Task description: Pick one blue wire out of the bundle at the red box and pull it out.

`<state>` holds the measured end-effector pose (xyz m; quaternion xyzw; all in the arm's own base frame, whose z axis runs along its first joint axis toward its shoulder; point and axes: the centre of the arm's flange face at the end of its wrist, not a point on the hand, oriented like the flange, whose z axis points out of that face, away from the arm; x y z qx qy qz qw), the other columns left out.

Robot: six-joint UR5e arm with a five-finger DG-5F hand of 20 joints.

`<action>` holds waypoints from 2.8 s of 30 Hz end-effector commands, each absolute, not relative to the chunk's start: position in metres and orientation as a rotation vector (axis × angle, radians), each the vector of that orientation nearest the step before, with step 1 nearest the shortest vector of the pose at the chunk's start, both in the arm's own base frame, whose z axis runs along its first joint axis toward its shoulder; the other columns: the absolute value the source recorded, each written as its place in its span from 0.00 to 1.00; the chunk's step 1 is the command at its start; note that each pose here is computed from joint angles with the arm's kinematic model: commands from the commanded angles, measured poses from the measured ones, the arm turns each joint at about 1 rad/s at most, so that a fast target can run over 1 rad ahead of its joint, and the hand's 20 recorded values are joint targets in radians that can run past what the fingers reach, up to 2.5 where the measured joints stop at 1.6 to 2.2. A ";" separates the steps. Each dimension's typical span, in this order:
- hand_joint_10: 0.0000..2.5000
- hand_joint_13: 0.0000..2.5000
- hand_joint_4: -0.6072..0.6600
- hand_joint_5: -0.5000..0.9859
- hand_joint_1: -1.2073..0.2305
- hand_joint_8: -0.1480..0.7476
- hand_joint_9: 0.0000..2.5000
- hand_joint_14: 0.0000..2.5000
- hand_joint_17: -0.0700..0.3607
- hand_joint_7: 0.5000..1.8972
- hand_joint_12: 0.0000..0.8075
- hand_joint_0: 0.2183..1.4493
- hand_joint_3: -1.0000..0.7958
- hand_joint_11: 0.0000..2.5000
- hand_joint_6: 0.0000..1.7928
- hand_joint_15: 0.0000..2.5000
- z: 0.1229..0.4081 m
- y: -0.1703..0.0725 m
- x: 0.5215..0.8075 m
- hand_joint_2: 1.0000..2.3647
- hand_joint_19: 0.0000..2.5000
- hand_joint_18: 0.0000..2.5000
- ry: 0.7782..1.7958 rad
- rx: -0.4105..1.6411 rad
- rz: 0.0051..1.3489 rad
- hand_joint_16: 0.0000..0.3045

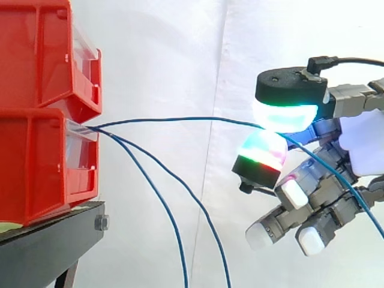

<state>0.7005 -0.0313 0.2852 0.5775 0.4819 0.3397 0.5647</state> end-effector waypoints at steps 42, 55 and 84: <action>0.00 0.27 0.46 0.26 0.29 0.66 0.41 0.00 0.55 0.50 0.65 0.31 0.60 0.27 0.51 0.10 0.285 -0.031 0.701 0.00 0.15 0.35 1.134 1.358 0.799 0.24; 0.01 0.28 0.46 0.26 0.29 0.66 0.41 0.00 0.55 0.51 0.65 0.31 0.60 0.26 0.51 0.10 0.285 -0.031 0.701 0.00 0.15 0.35 1.134 1.358 0.799 0.24; 0.01 0.28 0.46 0.26 0.29 0.66 0.40 0.00 0.55 0.51 0.65 0.31 0.61 0.26 0.51 0.10 0.285 -0.032 0.700 0.00 0.15 0.35 1.133 1.359 0.798 0.24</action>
